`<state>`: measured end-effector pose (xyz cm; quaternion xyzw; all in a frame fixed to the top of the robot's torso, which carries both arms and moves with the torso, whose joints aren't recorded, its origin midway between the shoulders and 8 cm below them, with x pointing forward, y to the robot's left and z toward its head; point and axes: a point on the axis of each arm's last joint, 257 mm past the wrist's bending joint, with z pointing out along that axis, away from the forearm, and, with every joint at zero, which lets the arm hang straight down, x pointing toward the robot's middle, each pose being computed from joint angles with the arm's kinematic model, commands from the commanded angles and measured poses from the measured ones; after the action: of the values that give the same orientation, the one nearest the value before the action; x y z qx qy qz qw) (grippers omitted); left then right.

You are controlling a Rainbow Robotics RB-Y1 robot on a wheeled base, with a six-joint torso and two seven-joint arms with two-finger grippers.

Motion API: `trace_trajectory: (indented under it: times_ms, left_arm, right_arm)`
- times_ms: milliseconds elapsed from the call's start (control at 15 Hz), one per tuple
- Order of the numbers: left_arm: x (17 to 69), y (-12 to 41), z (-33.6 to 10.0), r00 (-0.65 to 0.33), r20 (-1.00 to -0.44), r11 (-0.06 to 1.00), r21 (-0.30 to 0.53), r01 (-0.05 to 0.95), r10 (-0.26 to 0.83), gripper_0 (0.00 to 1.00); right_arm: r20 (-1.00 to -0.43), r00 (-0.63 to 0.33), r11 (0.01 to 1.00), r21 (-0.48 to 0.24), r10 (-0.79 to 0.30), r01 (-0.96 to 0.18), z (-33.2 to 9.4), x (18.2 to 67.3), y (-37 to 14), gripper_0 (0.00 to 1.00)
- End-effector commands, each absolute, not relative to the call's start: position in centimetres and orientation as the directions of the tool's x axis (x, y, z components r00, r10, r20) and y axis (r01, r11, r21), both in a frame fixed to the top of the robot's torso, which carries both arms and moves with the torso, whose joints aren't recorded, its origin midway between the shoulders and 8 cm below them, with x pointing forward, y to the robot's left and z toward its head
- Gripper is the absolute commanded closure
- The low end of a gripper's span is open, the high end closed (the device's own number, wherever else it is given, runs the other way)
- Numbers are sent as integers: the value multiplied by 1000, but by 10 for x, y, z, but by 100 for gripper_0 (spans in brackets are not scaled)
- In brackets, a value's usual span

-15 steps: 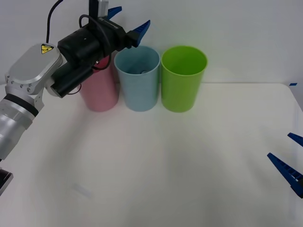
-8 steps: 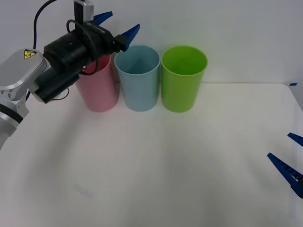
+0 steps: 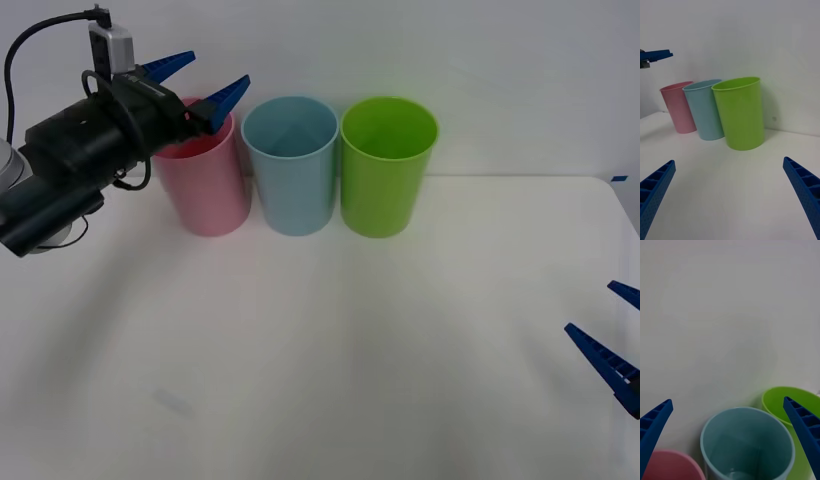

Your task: Grasp the object on the table and drop it into the matching bin: aluminum can to the light blue bin, PET bottle to the pink bin.

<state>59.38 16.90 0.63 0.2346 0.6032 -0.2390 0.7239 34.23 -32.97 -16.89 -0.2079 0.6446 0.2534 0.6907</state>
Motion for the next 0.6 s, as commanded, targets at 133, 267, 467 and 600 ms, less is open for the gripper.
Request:
trace_trajectory:
  times_ms: [133, 267, 467, 600]
  left_arm:
    - [551, 216, -3, 170, -981, 805, 27, 592, -93, 0]
    - [526, 239, -16, 166, -982, 821, 24, 571, -87, 0]
    - [495, 269, -38, 147, -987, 824, 36, 566, -58, 0]
    - [472, 295, -54, 131, -991, 827, 58, 560, -19, 0]
  right_arm:
    - [-996, 41, 785, 39, 82, -618, -169, 342, -330, 0]
    - [-996, 41, 785, 39, 82, -618, -169, 342, -330, 0]
    - [-996, 41, 785, 39, 82, -618, -169, 342, -330, 0]
    - [-996, 41, 785, 39, 82, -618, -169, 342, -330, 0]
